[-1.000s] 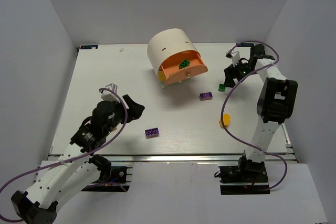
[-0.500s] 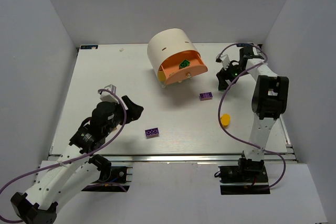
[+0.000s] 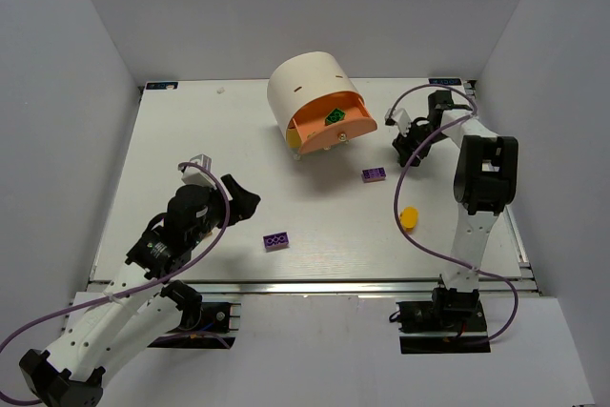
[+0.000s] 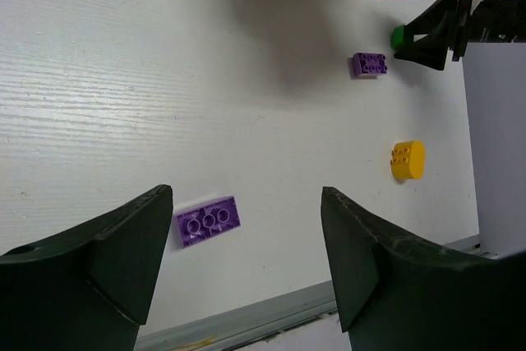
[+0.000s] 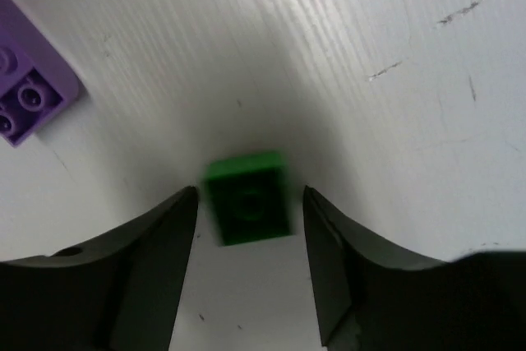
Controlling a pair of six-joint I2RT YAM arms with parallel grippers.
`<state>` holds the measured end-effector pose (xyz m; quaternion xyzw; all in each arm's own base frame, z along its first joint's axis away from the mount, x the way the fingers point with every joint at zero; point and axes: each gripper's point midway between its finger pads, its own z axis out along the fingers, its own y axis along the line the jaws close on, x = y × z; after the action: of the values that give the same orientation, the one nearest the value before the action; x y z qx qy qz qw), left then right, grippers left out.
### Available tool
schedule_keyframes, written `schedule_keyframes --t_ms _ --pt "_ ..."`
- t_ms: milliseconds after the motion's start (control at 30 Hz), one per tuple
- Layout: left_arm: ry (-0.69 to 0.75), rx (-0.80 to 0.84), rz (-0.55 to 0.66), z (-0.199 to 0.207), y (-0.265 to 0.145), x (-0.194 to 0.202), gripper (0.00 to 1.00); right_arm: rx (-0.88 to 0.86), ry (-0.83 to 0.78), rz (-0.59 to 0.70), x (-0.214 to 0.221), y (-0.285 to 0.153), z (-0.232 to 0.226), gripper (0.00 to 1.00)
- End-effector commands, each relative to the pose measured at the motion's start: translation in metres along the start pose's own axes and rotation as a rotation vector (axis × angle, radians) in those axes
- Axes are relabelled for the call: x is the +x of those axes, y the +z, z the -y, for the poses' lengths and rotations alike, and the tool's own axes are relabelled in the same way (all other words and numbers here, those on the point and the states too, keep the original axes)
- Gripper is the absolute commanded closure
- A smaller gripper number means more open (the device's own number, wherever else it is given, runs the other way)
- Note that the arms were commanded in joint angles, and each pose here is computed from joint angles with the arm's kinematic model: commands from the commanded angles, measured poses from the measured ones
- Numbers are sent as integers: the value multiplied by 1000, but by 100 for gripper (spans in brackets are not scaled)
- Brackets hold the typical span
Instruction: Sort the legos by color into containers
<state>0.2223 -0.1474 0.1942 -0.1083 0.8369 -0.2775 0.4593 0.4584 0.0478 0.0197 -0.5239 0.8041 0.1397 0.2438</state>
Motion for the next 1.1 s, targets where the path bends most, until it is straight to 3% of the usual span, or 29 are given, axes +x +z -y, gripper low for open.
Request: schedule_keyframes --t_ms 0,100,167,300,467,667,767,1067 --pt "-5 -10 15 -1 -1 -4 18 15 -59 -12 -1 -5 -4 43" --pt "-5 -29 12 -5 0 -3 18 6 -58 31 -10 -8 -6 68" --pt "-10 -44 14 -7 -1 -4 18 -5 -60 49 -14 -11 -9 79" --pt "-40 -141 22 -23 -5 -5 19 15 -25 100 -31 -37 -11 90" --pt "-60 -316 23 -55 -13 -1 19 112 3 270 -96 -116 0 94" --pt "-57 -432 46 -76 -18 -4 16 153 -108 514 -208 -208 -37 95" --pt "-43 -461 46 -79 -18 -7 15 110 -106 595 -251 -223 -56 95" --pt "-65 -440 47 -77 -21 -4 15 -37 -61 656 -313 -195 -102 91"
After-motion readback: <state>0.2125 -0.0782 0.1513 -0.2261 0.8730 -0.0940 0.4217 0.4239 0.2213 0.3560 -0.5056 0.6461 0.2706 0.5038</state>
